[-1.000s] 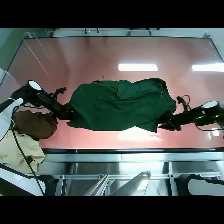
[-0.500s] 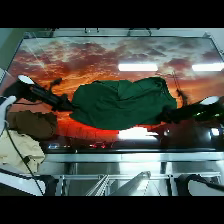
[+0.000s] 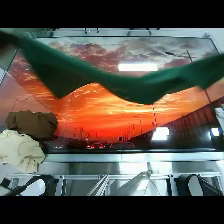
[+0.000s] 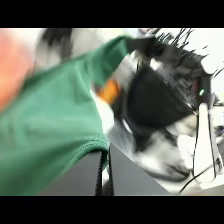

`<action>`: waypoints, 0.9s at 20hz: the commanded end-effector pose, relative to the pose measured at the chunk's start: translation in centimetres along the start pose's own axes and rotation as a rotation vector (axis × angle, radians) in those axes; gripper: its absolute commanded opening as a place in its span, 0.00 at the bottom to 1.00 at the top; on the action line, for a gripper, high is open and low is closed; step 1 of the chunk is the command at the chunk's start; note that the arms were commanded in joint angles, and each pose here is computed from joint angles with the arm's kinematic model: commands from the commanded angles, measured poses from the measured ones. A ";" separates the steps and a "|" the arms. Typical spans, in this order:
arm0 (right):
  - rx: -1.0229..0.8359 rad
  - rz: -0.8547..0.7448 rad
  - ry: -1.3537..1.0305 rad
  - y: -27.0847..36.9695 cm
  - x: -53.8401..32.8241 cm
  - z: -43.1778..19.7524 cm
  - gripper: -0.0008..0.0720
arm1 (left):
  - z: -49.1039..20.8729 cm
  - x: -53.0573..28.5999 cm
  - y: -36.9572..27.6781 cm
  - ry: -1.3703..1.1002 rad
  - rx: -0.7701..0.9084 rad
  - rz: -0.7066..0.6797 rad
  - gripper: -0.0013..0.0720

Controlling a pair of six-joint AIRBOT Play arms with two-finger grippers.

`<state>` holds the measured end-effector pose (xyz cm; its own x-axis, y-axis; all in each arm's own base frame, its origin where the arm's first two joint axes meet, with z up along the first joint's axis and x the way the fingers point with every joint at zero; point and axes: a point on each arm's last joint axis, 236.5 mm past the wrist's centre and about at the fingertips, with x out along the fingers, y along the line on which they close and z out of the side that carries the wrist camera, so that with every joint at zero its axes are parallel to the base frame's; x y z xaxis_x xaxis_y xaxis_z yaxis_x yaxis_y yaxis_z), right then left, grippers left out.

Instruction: Fold the shirts.

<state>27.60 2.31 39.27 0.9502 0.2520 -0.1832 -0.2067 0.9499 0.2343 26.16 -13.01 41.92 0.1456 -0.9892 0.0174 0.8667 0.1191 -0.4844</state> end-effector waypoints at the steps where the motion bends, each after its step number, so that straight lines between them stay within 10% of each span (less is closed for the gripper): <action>1: -0.255 -0.093 -0.391 7.3 -8.6 11.1 0.05 | 5.1 -0.5 -12.6 -0.168 0.436 0.080 0.05; 5: -0.183 0.091 -0.332 7.7 -5.7 11.7 0.05 | 7.7 -4.9 -7.4 -0.239 0.440 0.509 0.05; 10: -0.002 0.381 -0.097 3.0 6.3 7.8 0.05 | 1.2 -3.5 8.9 -0.046 0.040 0.410 0.05; 18: 0.057 0.195 0.239 -6.2 34.3 -9.5 0.05 | -13.5 -1.6 38.5 0.137 -0.411 0.586 0.05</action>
<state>52.69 6.45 30.32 0.8109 0.5266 -0.2553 -0.4328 0.8333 0.3439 48.44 -8.51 20.26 0.4763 -0.8083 -0.3460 0.5131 0.5751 -0.6372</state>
